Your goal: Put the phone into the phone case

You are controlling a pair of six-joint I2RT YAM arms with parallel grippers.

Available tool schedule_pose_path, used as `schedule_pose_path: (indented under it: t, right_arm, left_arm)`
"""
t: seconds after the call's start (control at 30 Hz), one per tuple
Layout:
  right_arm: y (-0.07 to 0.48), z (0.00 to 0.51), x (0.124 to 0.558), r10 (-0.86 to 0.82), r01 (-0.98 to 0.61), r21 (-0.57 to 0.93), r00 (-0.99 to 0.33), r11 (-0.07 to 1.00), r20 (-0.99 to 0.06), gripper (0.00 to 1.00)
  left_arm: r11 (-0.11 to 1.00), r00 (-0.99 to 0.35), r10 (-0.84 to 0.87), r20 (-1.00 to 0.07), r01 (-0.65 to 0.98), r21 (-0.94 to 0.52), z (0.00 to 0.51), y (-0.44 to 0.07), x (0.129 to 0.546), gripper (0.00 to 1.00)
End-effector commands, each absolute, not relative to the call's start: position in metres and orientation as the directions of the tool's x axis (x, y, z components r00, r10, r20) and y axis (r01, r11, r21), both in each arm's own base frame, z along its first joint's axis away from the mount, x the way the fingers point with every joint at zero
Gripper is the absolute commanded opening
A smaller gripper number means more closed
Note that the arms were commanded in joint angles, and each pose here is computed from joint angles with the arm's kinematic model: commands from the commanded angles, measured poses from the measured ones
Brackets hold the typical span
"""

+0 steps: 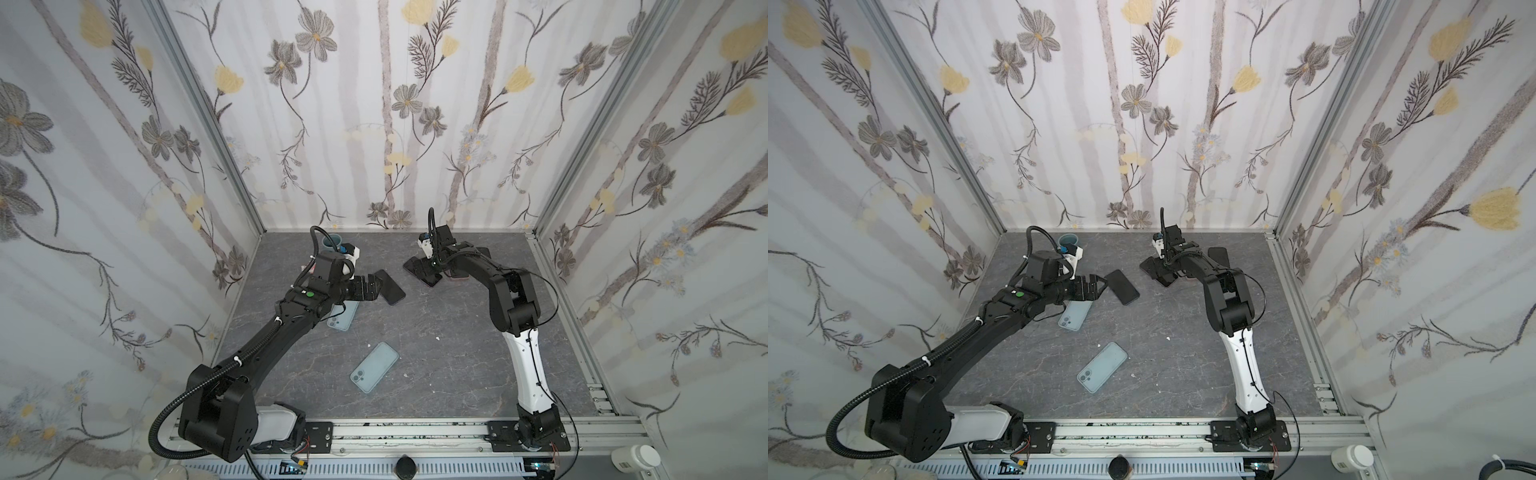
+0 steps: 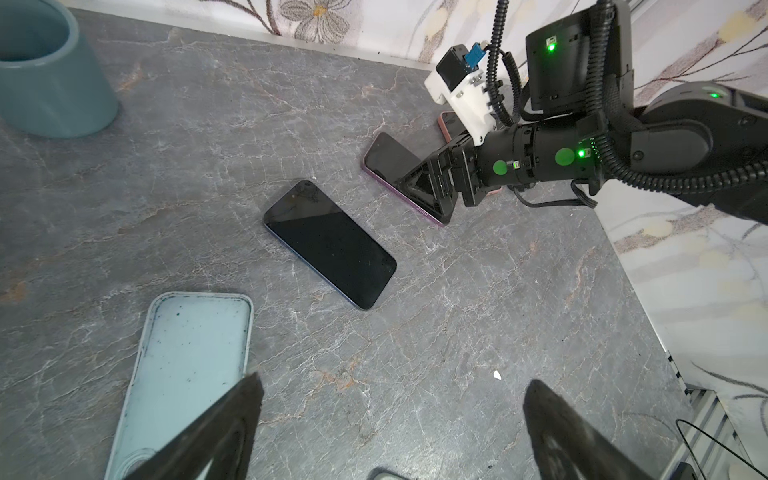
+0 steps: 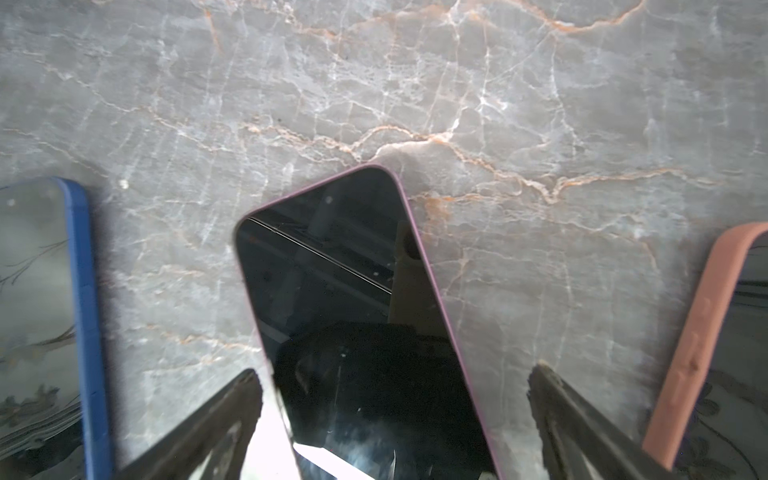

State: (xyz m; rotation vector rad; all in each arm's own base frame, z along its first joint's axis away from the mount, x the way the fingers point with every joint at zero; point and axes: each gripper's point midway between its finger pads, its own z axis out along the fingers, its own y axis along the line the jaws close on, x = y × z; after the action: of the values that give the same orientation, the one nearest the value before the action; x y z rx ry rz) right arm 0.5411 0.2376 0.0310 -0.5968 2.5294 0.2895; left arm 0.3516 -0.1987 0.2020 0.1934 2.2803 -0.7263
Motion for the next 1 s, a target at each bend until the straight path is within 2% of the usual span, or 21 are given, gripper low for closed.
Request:
schedule_pose_path:
  t: [0.0,0.43,0.67,0.97]
  right_arm:
    - [0.238,0.021,0.535,-0.398,-0.495,0.074,-0.771,0.866,-0.498,1.0]
    - [0.244,-0.002,0.507,-0.509,-0.578,0.069,-0.764,0.813,-0.396,0.98]
    - [0.244,-0.005,0.496,-0.524,-0.587,0.084,-0.771,0.805,-0.361,0.87]
    - [0.241,-0.005,0.485,-0.562,-0.597,0.017,-0.763,0.802,-0.32,0.75]
  left_arm:
    - [0.819,-0.737,-0.08,-0.671,0.335,-0.465,0.202,-0.202,0.354,0.98]
    - [0.822,-0.75,-0.076,-0.657,0.325,-0.467,0.196,-0.203,0.357,0.95]
    - [0.825,-0.743,-0.08,-0.665,0.325,-0.462,0.198,-0.201,0.356,0.95]
    - [0.827,-0.729,-0.086,-0.679,0.328,-0.457,0.203,-0.198,0.355,0.95]
